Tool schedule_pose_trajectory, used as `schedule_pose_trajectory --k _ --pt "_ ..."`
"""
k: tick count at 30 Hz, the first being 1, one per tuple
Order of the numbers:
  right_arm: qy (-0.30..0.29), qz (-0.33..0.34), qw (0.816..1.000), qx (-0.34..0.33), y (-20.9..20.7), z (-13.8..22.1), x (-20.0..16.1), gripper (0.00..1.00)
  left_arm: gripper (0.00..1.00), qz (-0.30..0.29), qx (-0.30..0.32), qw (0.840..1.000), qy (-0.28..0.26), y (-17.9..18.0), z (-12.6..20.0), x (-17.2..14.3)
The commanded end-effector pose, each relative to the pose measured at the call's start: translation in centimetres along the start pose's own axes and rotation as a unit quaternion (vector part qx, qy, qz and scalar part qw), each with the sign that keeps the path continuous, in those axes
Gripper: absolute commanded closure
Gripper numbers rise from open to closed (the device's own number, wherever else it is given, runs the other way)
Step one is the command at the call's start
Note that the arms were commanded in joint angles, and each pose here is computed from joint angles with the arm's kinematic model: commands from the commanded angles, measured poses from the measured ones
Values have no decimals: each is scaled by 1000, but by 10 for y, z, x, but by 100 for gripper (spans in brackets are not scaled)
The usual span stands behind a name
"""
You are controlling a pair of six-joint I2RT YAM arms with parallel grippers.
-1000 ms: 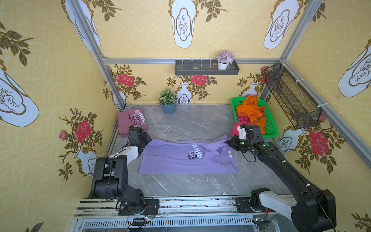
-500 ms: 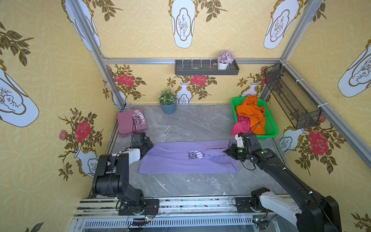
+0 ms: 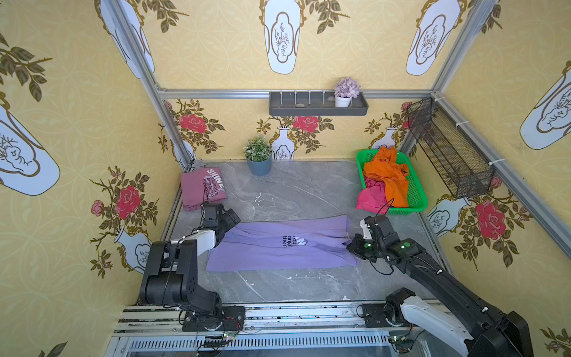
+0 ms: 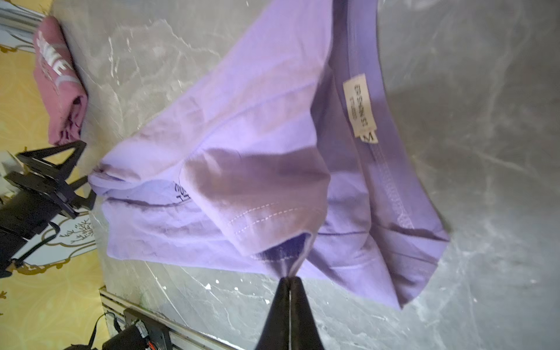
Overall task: Fold and stack t-shirts
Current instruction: Fold the T-shirt, then adjust the T-shirt at the center of the board.
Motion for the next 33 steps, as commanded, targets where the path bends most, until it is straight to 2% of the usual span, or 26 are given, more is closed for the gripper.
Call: schedule_pose_trajectory --k 1,5,6,7,8,10,15,18,21,22,25,26,28,30,33 --pt "3 -10 1000 0 6 -7 -10 100 1 -4 23 1000 19 11 -1 -10" --pt "15 -1 1000 -14 11 -17 -26 100 1 -4 22 1000 22 12 -3 -12" --pt "18 0 1000 -18 10 -19 -29 97 1 -4 23 999 24 13 -4 -14" --pt "21 0 999 -28 8 -21 -33 81 1 -4 24 999 25 14 -4 -15" --pt "20 4 999 -38 6 -21 -35 73 1 -4 24 999 25 14 -4 -15" --pt "9 10 998 -63 2 -15 -32 64 1 -4 28 999 19 16 -2 -13" --pt "-56 58 992 -98 20 28 5 61 1 7 35 999 -31 7 25 11" --pt "-100 83 988 -81 42 39 30 64 1 27 55 994 -96 2 56 39" --pt "-113 100 987 -48 61 21 48 90 2 38 45 990 -130 -4 78 52" --pt "-108 104 988 -33 65 7 53 100 14 37 34 991 -127 -8 80 52" --pt "-100 112 989 -1 70 -32 55 100 45 31 16 993 -111 -14 75 44" --pt "-99 113 989 10 70 -42 55 100 53 29 -9 995 -99 -19 71 38" --pt "-86 105 990 23 64 -64 54 100 76 30 -74 994 -71 -35 61 19" --pt "-76 103 992 21 57 -78 50 100 81 14 -98 994 -47 -46 48 1" --pt "-61 87 994 6 36 -90 41 100 86 23 -106 994 -8 -40 26 -22"
Point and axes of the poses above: each gripper's point midway between its finger pads, its own z axis back along the fingers, its own y axis along the line the jaws close on, x = y × z, the point moved 4 cm from there along z, back along the fingers, and after that the axes turned 9 degrees about z, right-handed, at the moved point
